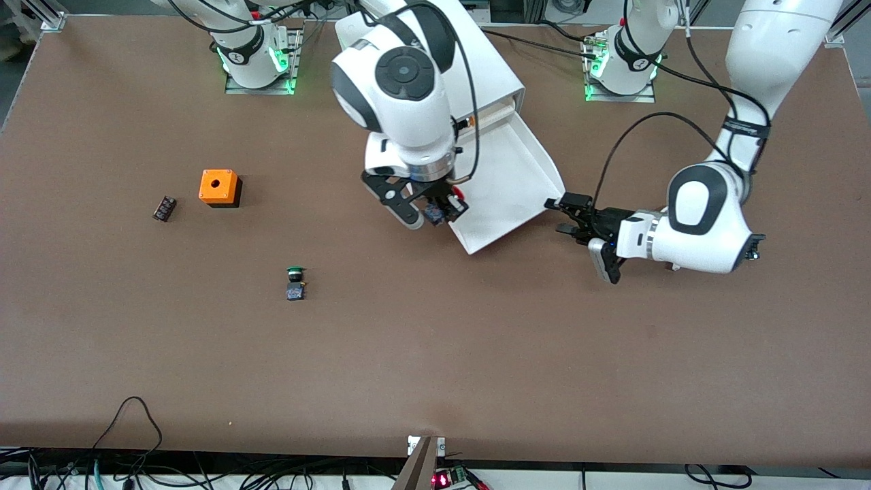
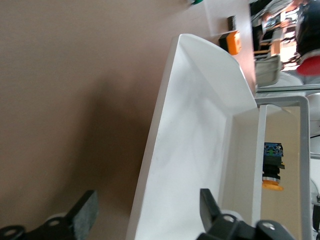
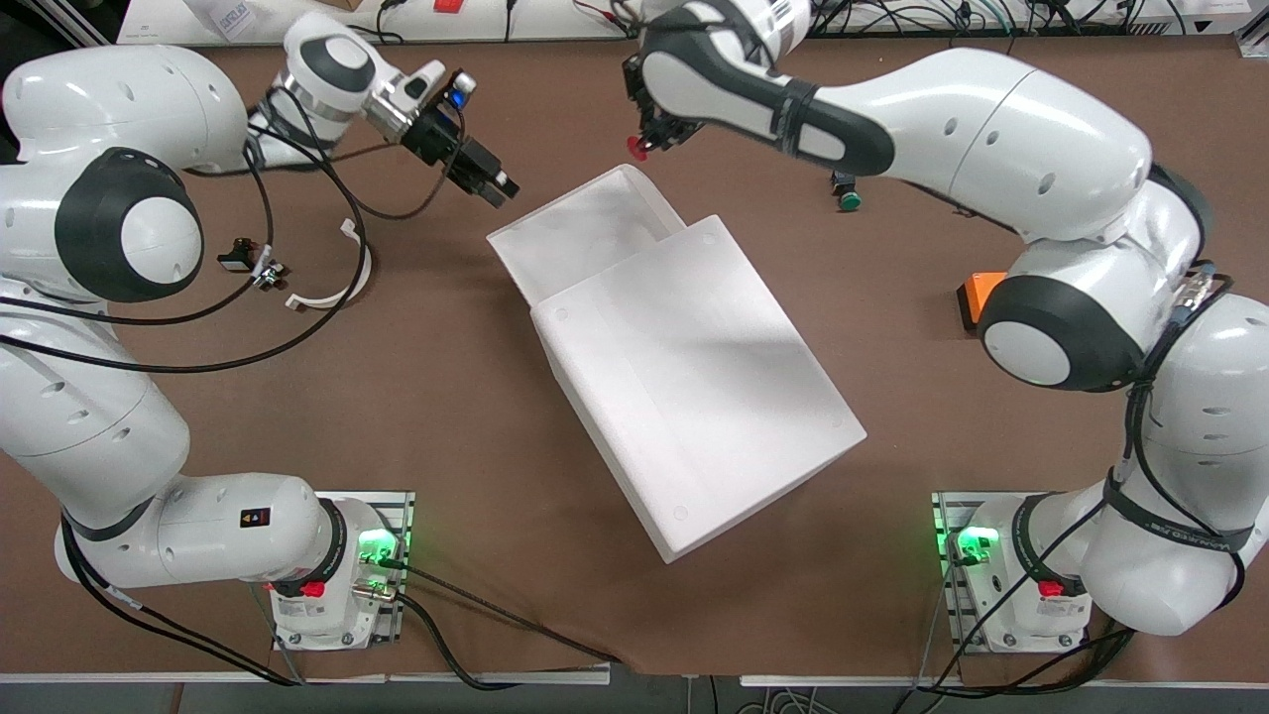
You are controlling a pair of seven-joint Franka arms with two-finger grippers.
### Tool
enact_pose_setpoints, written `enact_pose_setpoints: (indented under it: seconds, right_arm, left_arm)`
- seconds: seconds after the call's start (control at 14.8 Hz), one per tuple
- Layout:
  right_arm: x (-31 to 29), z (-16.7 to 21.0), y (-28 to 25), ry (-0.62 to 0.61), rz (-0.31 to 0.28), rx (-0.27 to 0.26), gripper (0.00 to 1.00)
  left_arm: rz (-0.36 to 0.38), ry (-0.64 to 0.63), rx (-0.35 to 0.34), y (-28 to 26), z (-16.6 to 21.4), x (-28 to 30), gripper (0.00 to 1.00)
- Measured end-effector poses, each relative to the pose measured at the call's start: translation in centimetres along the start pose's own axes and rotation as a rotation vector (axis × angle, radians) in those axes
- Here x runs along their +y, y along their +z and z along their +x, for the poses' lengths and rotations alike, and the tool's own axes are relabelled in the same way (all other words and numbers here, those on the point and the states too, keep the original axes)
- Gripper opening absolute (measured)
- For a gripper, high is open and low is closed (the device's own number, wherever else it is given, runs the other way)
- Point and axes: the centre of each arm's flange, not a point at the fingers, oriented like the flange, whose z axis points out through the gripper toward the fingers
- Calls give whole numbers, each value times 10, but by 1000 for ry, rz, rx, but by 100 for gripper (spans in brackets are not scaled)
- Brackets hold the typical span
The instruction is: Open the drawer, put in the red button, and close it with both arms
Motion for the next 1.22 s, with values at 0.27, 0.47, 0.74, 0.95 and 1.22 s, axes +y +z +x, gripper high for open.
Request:
enact_pose_setpoints:
  seconds: [0.27,0.47,0.74,0.95,1.22]
  right_arm:
    - [-4,-50,55,89,34,-15,43]
    - [-5,-72,84,155,58,-24,43]
    - [-7,-85,107,232,97,-37,43]
    - [-11,-85,108,270,136,-49,56]
    - [-16,-75,100,285,159,-43,93]
  left_arm:
    - [187,-103,-100,-70,16,44,100]
    - [361,-199,-136,-111,16,71,100]
    - [612,-234,-149,-150,13,110,100]
    - [795,-218,-192,-169,12,136,100]
    - [883,-189,-142,-189,20,164,100]
